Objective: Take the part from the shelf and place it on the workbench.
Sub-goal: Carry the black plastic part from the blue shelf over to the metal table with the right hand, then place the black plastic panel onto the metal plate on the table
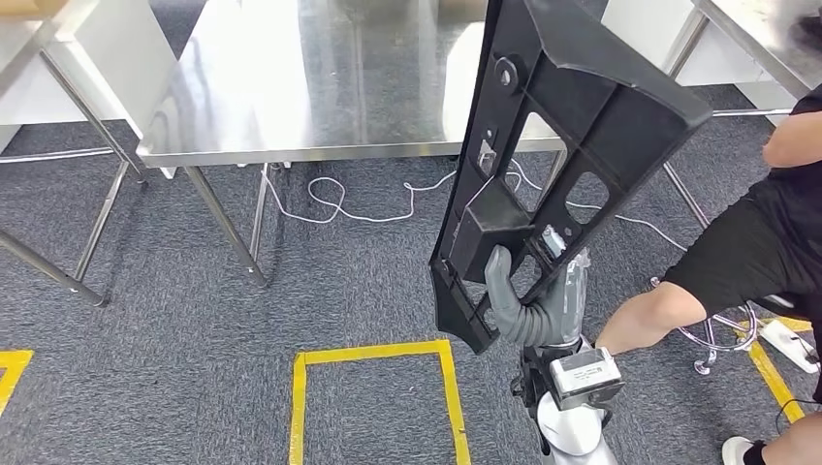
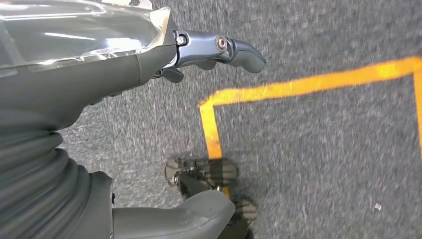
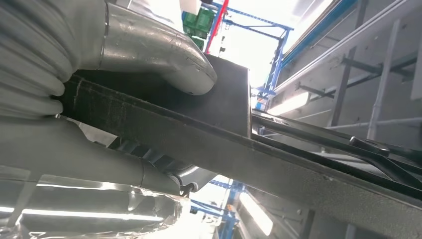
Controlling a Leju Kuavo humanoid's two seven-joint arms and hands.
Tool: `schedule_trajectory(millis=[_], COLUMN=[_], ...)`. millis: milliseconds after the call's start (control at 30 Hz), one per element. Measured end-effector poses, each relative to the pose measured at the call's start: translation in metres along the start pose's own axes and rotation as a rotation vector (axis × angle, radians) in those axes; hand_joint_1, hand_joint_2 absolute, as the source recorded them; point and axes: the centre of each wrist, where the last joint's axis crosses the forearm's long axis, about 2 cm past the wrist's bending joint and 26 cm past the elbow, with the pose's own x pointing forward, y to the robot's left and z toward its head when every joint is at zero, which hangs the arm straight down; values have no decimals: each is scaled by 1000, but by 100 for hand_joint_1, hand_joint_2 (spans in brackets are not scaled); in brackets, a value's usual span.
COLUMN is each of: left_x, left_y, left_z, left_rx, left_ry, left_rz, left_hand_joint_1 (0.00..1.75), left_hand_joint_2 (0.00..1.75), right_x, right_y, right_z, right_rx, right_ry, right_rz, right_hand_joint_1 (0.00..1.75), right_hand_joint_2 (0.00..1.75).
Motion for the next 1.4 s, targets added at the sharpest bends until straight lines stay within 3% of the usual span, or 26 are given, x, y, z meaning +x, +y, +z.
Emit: schedule_trajectory(millis=[1400], left_x=[0], left_y=[5], left_z=[-1], left_rx=[17], left_ry=[-17], left_rz=[25], left_hand_joint_1=[0], left_hand_joint_2=[175], right_x=[-4], right_y=[0], right_z=[-5], right_rx=[-1], right_ry=[-2], right_rz=[-3], right_hand_joint_1=[175], right_hand_joint_2=[175])
